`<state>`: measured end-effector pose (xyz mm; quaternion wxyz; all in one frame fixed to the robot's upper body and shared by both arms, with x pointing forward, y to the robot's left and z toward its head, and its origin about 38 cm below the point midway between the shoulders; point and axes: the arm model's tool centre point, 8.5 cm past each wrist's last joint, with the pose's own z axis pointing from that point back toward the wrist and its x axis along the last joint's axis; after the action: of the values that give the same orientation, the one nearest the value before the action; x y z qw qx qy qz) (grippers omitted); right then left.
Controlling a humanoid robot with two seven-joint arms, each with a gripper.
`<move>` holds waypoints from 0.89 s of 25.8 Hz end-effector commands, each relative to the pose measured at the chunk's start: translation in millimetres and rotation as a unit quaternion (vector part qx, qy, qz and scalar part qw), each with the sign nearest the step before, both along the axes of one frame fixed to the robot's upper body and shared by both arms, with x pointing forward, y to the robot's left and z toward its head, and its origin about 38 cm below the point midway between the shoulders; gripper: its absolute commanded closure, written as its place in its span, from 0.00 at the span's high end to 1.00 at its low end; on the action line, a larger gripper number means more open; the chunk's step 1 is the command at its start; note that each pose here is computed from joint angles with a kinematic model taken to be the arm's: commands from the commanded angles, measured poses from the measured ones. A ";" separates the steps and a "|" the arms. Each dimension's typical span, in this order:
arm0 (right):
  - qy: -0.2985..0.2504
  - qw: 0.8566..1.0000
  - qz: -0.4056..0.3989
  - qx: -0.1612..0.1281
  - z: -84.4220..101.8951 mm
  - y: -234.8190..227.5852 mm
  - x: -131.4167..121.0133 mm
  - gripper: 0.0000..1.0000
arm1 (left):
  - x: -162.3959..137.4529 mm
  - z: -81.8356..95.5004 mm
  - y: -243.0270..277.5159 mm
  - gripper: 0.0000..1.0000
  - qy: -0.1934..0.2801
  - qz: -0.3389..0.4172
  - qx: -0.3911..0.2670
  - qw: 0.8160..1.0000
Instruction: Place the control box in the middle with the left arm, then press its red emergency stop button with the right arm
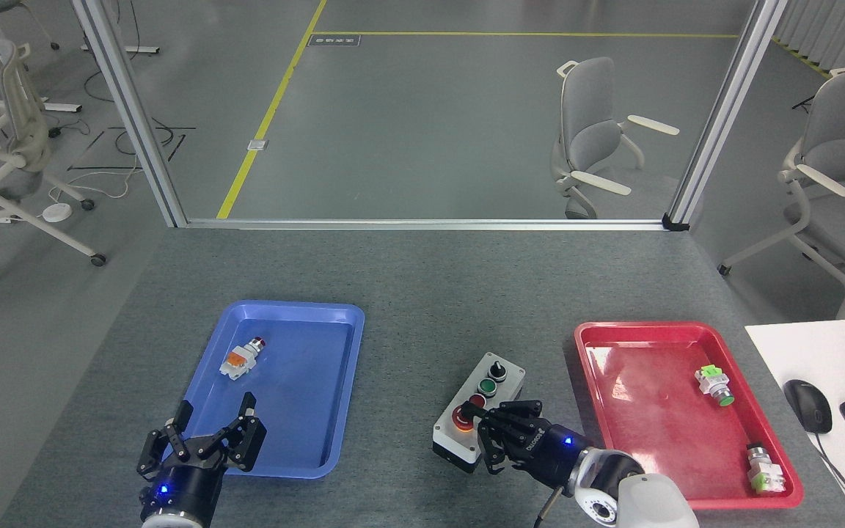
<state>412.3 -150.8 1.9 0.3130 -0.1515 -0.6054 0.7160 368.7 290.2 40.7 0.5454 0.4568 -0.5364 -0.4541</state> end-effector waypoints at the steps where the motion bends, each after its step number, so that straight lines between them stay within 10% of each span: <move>1: 0.023 0.999 0.005 -0.021 -13.7 1.7 -4.8 0.00 | 0.0 0.0 0.3 0.99 0.000 0.000 0.000 1.000; 9: 0.018 1.000 -0.003 -0.009 -9.0 5.5 -1.5 0.00 | 0.0 -0.1 -0.3 0.99 0.000 0.000 0.000 1.000; 11: 0.002 1.000 -0.022 0.016 5.0 2.1 7.4 0.35 | 0.0 0.0 0.3 0.99 0.000 0.000 0.000 1.000; 13: -0.030 0.995 -0.056 0.074 34.6 -4.4 20.1 0.96 | 0.0 -0.1 -0.3 0.99 0.000 0.000 0.000 1.000; 17: -0.067 0.957 -0.221 0.176 78.4 -55.7 47.2 0.99 | 0.0 0.0 0.3 0.99 0.000 0.000 0.000 1.000; 23: -0.141 0.921 -0.311 0.187 109.1 -134.9 50.7 0.99 | 0.5 0.6 0.2 0.99 -0.001 0.000 0.000 1.000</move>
<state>463.0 -250.0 97.3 0.4511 -0.3243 -0.6895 0.4647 369.0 290.2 40.9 0.5454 0.4568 -0.5364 -0.4541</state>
